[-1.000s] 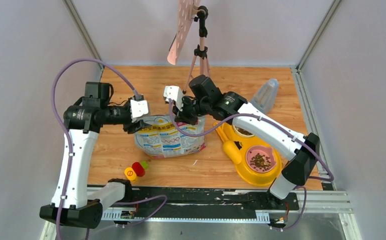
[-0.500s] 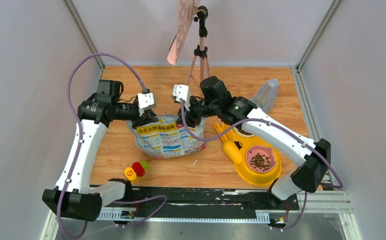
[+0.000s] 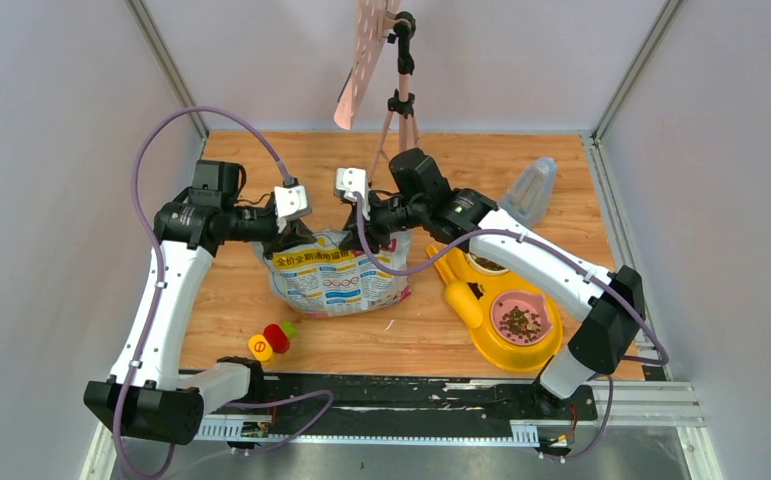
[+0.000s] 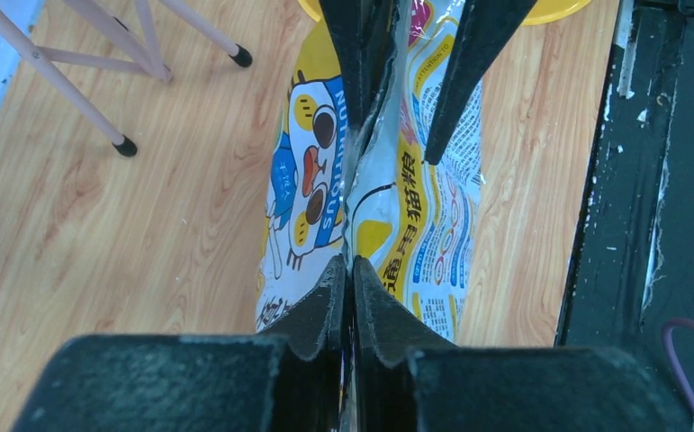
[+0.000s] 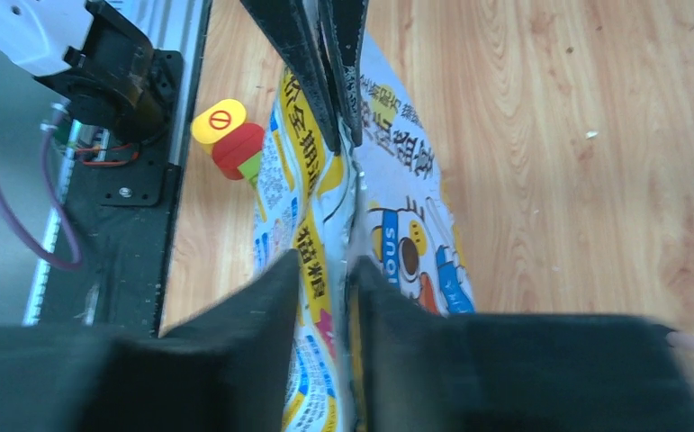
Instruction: Serve the pet food
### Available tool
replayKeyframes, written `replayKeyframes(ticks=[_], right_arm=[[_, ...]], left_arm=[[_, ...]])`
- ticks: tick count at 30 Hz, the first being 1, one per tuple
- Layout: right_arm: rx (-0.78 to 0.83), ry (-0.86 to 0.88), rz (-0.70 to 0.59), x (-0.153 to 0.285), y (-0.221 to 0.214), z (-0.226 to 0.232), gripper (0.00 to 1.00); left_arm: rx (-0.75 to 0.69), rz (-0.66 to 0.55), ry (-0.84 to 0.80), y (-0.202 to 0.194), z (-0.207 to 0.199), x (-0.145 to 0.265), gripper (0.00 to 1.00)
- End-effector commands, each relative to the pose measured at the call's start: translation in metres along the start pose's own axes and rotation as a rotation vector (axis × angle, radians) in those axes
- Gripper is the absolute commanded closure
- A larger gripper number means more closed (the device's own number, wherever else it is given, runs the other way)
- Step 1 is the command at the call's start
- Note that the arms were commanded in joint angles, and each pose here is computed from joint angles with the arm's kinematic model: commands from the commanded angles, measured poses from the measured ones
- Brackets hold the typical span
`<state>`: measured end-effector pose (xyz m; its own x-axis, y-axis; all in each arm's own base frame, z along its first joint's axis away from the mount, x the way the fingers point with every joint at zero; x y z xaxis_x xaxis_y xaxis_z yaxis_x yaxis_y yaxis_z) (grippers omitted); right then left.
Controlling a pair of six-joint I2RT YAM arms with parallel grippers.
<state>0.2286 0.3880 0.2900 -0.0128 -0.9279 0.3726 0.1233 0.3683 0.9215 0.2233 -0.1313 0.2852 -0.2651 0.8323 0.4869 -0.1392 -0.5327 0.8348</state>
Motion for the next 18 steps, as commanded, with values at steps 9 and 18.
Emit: replayKeyframes(ticks=[9,18], right_arm=[[0.138,0.007,-0.117,0.002,0.044,0.011,1.0],[0.14,-0.028,-0.131,0.015,0.049,0.006,1.0]], left_arm=[[-0.075,-0.037,-0.036,0.007,-0.006,-0.001,0.6],[-0.064,0.041,-0.138,-0.006,-0.016,0.001,0.86]])
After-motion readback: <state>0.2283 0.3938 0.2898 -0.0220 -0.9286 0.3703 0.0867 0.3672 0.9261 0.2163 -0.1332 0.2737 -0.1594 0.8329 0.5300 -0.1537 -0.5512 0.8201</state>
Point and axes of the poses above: each gripper's point midway between its finger pads, its own x axis back along the fingers, its own z axis along the line the jaws close on, y = z × x, the point moved 2 cm from there along x, back along the fingers, and after that the axes turned 9 degrees about -x, right-handed, at the moved point
